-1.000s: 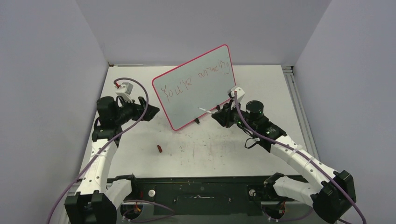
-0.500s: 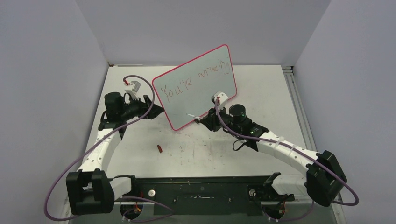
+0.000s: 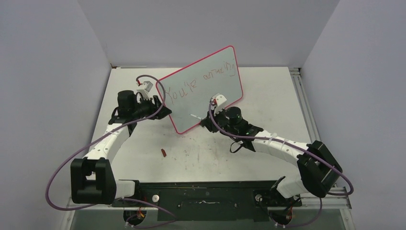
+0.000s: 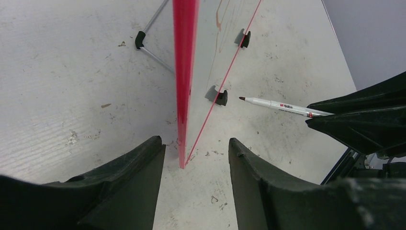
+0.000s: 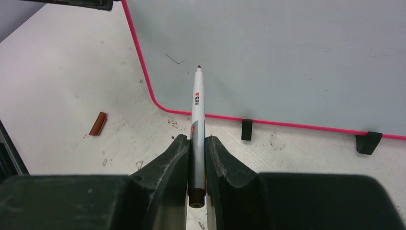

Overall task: Write a sentence on the whiteboard
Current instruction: Adjust the whiteboard marker, then write a sentence on the whiteboard.

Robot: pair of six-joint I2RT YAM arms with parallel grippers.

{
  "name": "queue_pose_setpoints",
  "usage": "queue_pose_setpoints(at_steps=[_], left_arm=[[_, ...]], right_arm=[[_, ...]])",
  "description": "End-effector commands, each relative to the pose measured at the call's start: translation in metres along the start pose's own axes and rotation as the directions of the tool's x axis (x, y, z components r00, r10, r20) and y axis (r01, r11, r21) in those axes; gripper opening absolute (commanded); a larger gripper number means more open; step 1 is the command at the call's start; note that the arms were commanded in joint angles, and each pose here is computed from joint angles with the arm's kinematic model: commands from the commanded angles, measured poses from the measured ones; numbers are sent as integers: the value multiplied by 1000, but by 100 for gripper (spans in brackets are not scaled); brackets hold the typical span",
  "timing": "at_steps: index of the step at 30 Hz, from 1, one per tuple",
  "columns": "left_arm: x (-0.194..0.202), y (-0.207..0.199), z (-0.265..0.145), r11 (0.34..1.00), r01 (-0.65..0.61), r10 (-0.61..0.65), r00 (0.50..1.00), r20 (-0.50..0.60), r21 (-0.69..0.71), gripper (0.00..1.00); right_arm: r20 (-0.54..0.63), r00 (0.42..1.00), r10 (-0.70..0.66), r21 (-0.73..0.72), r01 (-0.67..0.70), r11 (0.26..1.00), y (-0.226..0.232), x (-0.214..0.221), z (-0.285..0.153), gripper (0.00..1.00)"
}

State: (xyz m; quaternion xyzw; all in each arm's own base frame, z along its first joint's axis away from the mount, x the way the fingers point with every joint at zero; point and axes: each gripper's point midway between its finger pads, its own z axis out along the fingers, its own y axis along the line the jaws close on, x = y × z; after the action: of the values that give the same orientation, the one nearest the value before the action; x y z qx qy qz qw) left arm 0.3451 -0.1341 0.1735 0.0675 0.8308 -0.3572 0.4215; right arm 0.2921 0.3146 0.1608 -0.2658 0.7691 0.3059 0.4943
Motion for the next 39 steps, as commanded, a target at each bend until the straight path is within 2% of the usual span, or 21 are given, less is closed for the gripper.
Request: queue_pose_setpoints(at_steps=[1, 12, 20, 26, 39], left_arm=[[-23, -4, 6, 999, -53, 53, 998, 44, -6, 48], [-17, 1, 12, 998, -50, 51, 999, 12, -33, 33], [-14, 2, 12, 996, -69, 69, 998, 0, -54, 29], [-13, 2, 13, 996, -73, 73, 997, -4, -53, 22], [-10, 1, 13, 994, -90, 90, 996, -17, -64, 11]], right_arm=[[135, 990, -36, 14, 35, 999, 1, -46, 11, 5], [154, 987, -41, -2, 42, 999, 5, -52, 25, 5], [137, 990, -41, 15, 39, 999, 1, -48, 32, 5], [125, 991, -49, 32, 45, 998, -1, -45, 35, 5], [109, 993, -46, 127, 32, 991, -19, -41, 34, 5]])
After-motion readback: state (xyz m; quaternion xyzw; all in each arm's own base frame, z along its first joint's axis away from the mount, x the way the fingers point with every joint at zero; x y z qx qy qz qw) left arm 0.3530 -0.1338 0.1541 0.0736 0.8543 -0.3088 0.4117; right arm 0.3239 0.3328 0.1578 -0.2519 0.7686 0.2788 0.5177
